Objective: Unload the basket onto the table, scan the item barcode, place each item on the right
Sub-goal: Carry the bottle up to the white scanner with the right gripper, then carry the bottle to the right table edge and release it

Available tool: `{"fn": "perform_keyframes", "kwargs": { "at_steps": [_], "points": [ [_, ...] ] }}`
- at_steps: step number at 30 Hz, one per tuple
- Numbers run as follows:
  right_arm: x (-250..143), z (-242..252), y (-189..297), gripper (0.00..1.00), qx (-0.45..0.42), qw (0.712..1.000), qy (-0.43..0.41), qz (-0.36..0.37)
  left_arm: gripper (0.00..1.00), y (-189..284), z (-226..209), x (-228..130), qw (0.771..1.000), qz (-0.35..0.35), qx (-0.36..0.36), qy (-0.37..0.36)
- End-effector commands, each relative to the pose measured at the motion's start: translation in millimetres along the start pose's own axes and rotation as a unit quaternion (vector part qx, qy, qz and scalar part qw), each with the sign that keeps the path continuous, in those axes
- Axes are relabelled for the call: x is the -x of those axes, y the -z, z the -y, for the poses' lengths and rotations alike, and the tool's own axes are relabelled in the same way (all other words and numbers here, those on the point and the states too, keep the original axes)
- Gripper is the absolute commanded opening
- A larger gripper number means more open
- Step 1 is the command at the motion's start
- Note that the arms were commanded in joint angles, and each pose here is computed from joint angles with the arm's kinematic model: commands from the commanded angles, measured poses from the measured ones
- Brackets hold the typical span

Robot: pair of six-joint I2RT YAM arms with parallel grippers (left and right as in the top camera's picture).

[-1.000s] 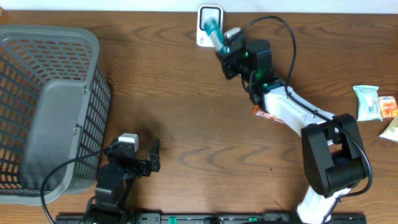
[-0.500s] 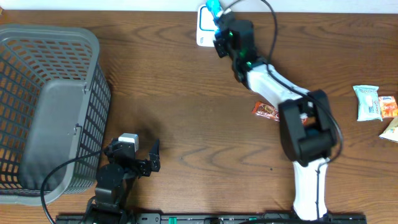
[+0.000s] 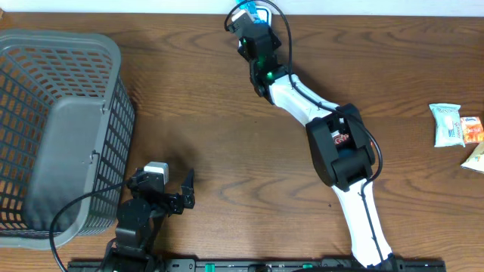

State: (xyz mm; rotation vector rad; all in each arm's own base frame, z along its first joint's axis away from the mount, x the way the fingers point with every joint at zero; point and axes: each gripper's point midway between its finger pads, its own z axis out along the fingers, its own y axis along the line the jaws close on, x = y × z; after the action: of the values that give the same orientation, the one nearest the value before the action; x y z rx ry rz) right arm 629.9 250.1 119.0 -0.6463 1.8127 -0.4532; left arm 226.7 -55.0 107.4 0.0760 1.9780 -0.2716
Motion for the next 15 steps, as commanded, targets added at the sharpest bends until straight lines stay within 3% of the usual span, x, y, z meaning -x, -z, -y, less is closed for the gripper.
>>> {"fn": "perform_keyframes", "kwargs": {
  "at_steps": [1,7,15],
  "points": [
    [26.0,55.4,8.9,0.01,-0.104,0.994,0.024,0.0,0.98,-2.8,0.2,-12.8,1.0,-0.017,-0.003,-0.007],
    [17.0,81.2,14.4,0.01,-0.168,0.984,0.04,-0.034,0.98,-2.8,0.2,-12.8,1.0,-0.017,-0.003,-0.007],
    [-40.4,149.0,16.8,0.01,-0.27,0.953,0.019,-0.134,0.98,-2.8,0.2,-12.8,1.0,-0.017,-0.003,-0.007]
  ]
}}
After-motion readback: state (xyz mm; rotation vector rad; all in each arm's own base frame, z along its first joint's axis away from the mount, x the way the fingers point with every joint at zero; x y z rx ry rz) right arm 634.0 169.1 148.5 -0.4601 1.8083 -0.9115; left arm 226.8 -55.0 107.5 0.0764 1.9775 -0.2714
